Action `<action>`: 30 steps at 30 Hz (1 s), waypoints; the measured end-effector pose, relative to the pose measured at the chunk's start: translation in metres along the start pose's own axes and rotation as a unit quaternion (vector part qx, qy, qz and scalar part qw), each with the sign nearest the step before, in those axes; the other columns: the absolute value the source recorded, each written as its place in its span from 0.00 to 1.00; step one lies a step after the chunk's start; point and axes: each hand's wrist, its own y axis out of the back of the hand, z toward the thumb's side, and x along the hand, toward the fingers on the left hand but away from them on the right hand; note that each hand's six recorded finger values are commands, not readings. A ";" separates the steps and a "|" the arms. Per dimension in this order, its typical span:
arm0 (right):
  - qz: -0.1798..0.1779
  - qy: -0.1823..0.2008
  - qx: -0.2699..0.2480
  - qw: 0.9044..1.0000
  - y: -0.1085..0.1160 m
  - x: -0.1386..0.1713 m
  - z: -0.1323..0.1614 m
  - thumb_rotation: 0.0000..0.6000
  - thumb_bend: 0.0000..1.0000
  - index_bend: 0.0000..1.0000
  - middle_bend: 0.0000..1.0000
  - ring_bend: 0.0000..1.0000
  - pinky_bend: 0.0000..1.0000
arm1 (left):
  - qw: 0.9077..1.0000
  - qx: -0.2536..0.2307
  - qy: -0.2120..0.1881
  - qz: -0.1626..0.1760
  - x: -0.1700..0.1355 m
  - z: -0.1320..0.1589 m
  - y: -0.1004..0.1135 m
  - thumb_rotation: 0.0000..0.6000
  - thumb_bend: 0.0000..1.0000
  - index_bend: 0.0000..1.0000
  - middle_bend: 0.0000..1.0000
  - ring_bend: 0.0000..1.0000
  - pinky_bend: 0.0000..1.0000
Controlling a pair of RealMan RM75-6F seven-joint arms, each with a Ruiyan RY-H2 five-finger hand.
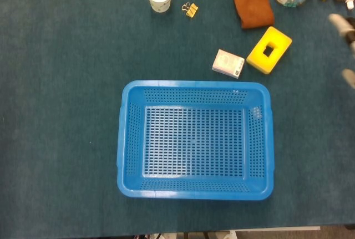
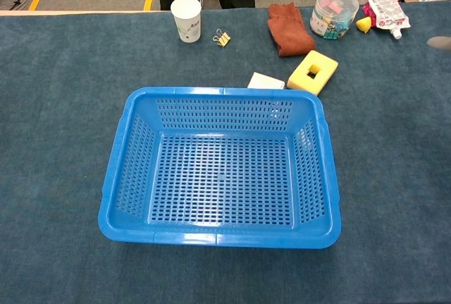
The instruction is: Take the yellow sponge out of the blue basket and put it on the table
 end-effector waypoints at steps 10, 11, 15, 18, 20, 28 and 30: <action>-0.007 -0.082 -0.022 0.996 -0.004 0.070 -0.045 1.00 0.22 0.14 0.23 0.04 0.11 | 1.000 0.007 -0.015 -0.008 0.001 0.010 -0.006 1.00 0.23 0.33 0.32 0.23 0.24; -0.008 -0.088 -0.023 0.996 -0.003 0.075 -0.047 1.00 0.22 0.14 0.23 0.04 0.11 | 1.000 0.008 -0.017 -0.007 0.001 0.011 -0.005 1.00 0.23 0.33 0.32 0.23 0.24; -0.012 -0.102 -0.025 0.994 -0.002 0.089 -0.054 1.00 0.22 0.14 0.23 0.04 0.11 | 1.000 0.007 -0.020 -0.007 0.000 0.013 -0.006 1.00 0.23 0.33 0.32 0.23 0.24; -0.013 -0.105 -0.027 0.994 -0.002 0.093 -0.055 1.00 0.22 0.14 0.23 0.04 0.11 | 1.000 0.005 -0.020 -0.010 0.001 0.013 -0.008 1.00 0.23 0.33 0.32 0.23 0.24; -0.012 -0.103 -0.028 0.994 -0.004 0.095 -0.054 1.00 0.22 0.14 0.23 0.04 0.11 | 1.000 0.004 -0.020 -0.012 0.001 0.012 -0.010 1.00 0.23 0.33 0.32 0.23 0.24; -0.020 -0.096 -0.023 0.995 -0.009 0.094 -0.049 1.00 0.22 0.14 0.23 0.04 0.11 | 1.000 0.003 -0.022 -0.009 -0.001 0.010 -0.011 1.00 0.23 0.33 0.32 0.23 0.24; -0.020 -0.095 -0.023 0.995 -0.012 0.093 -0.048 1.00 0.22 0.14 0.23 0.04 0.11 | 1.000 0.005 -0.023 -0.008 -0.002 0.009 -0.012 1.00 0.23 0.33 0.32 0.23 0.24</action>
